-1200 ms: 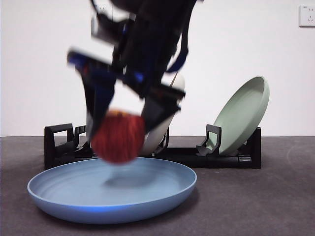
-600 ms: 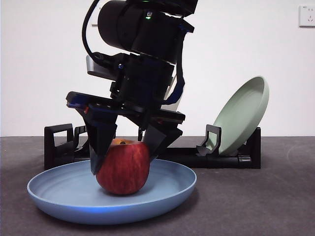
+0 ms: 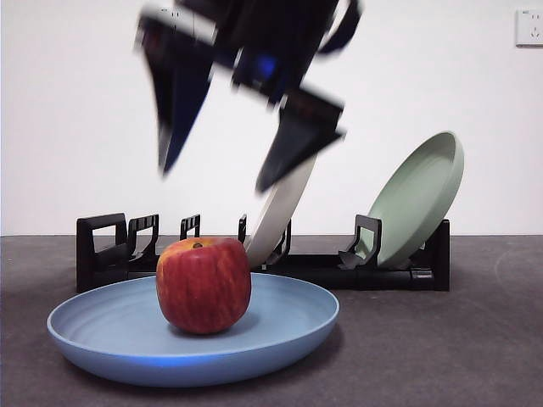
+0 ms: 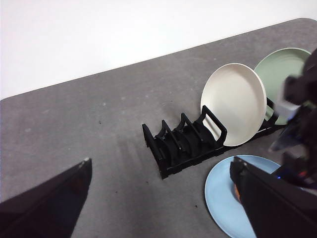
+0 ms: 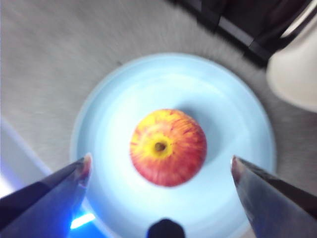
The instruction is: Take the blue plate from the plate rack,put the plate on the table,take the apple from the table,put the apple in the plate
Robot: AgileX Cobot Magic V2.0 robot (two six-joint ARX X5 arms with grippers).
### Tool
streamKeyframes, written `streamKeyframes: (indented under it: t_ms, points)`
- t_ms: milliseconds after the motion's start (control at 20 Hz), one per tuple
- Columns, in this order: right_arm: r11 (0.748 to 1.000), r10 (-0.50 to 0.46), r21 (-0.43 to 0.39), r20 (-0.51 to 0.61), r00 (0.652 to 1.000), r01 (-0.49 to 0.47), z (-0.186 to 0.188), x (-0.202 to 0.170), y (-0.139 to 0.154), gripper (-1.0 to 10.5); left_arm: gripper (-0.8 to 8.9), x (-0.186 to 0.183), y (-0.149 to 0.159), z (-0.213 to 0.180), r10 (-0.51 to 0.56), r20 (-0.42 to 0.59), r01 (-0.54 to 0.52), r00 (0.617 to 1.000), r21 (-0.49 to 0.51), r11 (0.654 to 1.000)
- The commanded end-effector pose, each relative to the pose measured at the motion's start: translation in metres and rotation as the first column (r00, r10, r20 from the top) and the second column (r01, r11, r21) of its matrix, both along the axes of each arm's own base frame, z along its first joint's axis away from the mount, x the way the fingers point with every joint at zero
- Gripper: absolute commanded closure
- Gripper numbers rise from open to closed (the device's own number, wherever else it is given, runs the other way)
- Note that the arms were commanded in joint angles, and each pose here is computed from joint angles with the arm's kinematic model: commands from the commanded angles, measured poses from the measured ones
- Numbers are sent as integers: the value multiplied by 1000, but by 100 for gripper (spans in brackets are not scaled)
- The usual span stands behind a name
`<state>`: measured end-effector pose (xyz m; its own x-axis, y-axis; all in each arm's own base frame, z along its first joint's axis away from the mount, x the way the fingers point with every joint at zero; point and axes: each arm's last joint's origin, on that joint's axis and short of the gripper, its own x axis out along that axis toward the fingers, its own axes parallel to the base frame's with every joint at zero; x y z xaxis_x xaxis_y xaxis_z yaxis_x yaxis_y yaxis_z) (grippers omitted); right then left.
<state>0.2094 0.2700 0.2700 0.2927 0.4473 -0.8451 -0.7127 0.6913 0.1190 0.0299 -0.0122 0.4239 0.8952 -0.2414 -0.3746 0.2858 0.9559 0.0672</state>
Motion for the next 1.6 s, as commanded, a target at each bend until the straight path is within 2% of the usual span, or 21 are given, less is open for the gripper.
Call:
streamKeyframes:
  t_ms: [50,200,400,450,500,550,600,750,900,1000,1150,1300,1500,1600]
  points:
    - [1000,14,23,41,999,-15,22,-9,-16,478,346,1,-1,-1,15,-8,-15,1000,-31,999]
    - [999,-14,34,107,994,11,53,-23,-43,497,346,4,-5,2,10,0,-10,1000,-43,999]
    - [999,-41,11,175,984,40,80,-41,-77,767,352,17,-24,4,-50,-20,48,999,-51,997]
    - [999,-46,6,186,981,46,85,-45,-86,839,409,22,-31,4,-69,-31,68,997,-23,997]
    - [999,-47,4,194,980,47,89,-47,-93,906,525,27,-38,3,-78,-44,78,996,9,997]
    - [998,-61,9,202,977,61,93,-50,-102,967,716,33,-46,1,-83,-63,86,995,49,995]
    - [997,-78,19,209,975,76,97,-51,-108,962,842,39,-53,-1,-93,-81,99,992,81,992]
    - [990,-135,68,247,960,122,109,-56,-128,962,822,55,-75,-7,-115,-105,129,988,133,983]
    - [983,-166,122,295,941,135,113,-64,-141,963,822,65,-90,-22,-177,-88,186,980,103,977]
    - [980,-172,157,328,929,126,105,-70,-147,963,822,70,-96,-39,-182,-80,189,980,96,977]
    - [973,-185,198,357,915,120,76,-76,-153,963,822,77,-105,-74,-178,-74,185,981,93,978]
    - [960,-219,244,351,910,137,30,-80,-156,963,822,83,-113,-114,-170,-56,174,984,59,983]
    - [930,-283,325,334,899,172,-22,-84,-160,963,822,88,-120,-162,-174,-21,174,985,25,984]
    - [932,-294,311,337,894,189,-29,-84,-160,962,822,88,-120,-169,-174,-23,174,984,27,984]
